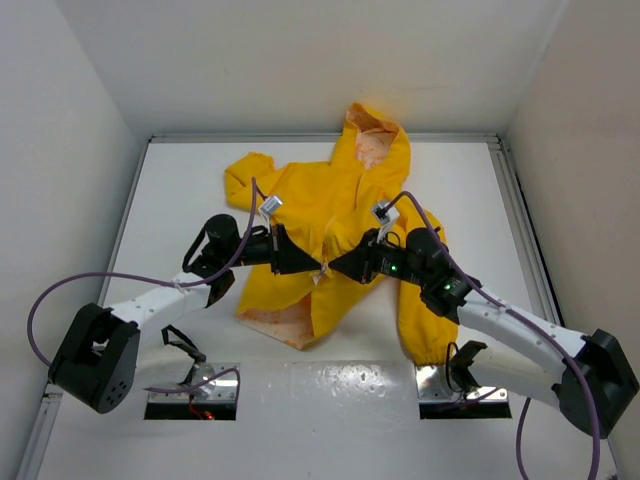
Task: Zip up the jacket
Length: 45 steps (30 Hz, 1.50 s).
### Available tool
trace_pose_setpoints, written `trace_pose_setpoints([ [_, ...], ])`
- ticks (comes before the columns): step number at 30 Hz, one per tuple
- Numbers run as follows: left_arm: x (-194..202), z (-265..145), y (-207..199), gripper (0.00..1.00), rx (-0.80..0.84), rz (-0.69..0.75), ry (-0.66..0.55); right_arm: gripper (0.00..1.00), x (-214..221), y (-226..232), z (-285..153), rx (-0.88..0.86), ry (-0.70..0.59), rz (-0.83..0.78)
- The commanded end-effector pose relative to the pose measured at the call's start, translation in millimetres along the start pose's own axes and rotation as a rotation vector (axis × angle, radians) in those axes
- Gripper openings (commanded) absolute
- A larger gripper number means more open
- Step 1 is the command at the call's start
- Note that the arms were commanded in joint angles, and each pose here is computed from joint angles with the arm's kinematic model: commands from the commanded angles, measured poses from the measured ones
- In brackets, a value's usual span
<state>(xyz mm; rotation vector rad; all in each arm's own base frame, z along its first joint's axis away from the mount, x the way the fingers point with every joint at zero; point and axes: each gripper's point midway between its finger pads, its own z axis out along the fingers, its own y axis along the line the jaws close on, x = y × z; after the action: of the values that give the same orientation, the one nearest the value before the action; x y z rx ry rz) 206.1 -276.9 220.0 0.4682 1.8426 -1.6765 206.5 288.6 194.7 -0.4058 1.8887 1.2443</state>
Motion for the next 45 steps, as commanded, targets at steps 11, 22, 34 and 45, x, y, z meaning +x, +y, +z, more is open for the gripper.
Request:
trace_pose_setpoints([
  [11,-22.7,1.3,-16.0,0.0,0.045,0.103,-0.054,0.29,-8.7,32.5,-7.7,-0.149,-0.036,0.013],
  [22,-30.6,0.2,-20.1,0.0,0.053,0.086,-0.083,0.23,-4.7,40.7,-7.4,-0.204,-0.022,0.036],
  [34,-31.1,-0.4,-23.0,0.0,0.066,0.076,-0.091,0.0,-9.5,37.5,-3.2,-0.196,-0.043,-0.014],
  [45,-42.4,3.9,-37.2,0.0,0.1,0.085,-0.094,0.0,18.6,44.0,-8.2,-0.294,0.127,-0.222],
])
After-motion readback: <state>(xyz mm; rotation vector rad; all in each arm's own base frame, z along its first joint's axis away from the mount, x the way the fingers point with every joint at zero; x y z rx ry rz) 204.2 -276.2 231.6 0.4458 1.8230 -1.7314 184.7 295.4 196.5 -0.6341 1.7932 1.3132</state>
